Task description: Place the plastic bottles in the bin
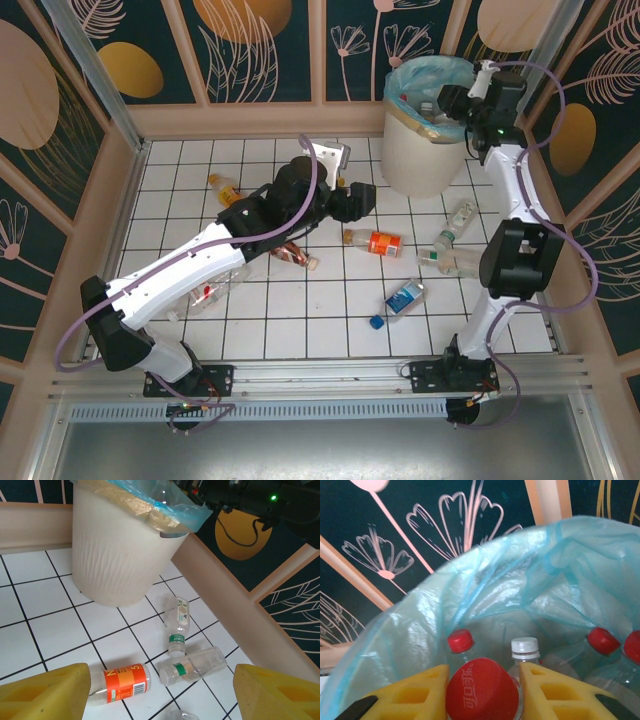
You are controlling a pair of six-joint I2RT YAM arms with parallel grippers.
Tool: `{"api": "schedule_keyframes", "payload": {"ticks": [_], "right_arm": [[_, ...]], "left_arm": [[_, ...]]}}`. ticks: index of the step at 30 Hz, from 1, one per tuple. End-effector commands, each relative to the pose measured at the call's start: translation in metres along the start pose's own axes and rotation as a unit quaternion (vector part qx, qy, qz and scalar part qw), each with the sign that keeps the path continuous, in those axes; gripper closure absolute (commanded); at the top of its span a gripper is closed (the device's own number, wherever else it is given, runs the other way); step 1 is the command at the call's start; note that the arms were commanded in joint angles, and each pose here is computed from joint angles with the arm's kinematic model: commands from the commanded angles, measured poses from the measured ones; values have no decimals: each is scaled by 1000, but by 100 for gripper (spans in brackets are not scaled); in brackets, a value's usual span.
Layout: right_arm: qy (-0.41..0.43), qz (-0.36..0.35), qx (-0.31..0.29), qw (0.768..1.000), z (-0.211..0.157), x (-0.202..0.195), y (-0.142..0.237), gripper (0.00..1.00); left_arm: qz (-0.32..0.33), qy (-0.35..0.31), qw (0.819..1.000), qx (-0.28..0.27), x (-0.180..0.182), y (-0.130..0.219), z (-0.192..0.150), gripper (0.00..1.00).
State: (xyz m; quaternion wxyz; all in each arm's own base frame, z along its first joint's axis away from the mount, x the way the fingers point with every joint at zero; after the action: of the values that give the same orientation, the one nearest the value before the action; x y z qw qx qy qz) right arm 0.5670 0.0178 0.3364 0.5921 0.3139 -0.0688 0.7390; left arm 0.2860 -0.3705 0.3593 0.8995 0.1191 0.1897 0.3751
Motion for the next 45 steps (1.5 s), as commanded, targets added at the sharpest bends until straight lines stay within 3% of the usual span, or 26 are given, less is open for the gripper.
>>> {"api": "schedule_keyframes", "payload": {"ticks": [1, 6, 13, 25, 31, 37, 45], "right_arm": [[-14, -45, 68, 997, -41, -32, -22, 65], [-12, -52, 78, 996, -47, -35, -26, 60], [-1, -44, 55, 998, -23, -11, -15, 39], [52, -2, 3, 999, 21, 69, 22, 35], [79, -34, 8, 996, 19, 64, 8, 45], [80, -92, 80, 989, -2, 33, -25, 60], [74, -129, 139, 979, -36, 5, -34, 69]], "left_arm": [[-4, 2, 1000, -24, -4, 6, 13, 24], [-2, 1, 1000, -23, -3, 5, 12, 24], [0, -3, 1000, -28, -4, 6, 16, 24], [6, -2, 999, -37, -1, 13, 19, 24], [11, -3, 999, -39, 2, 16, 17, 24], [18, -5, 999, -41, 6, 19, 16, 24], [21, -1, 999, -40, 8, 23, 11, 23]]}}
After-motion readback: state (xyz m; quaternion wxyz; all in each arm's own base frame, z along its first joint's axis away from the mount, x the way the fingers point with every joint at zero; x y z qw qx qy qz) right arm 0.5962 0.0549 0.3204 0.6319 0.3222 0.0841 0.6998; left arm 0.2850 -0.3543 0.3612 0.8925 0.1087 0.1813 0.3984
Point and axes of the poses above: each hand's point on the last joint's axis, 136 mm out from that joint toward the fingers, its own y axis back along the fingers, its own x axis along the line the jaws close on, z = x × y, the point moved 1 cm from there along y, back along the fingers, and after that the axes turned 12 degrees about -y, right-handed, at the moved point
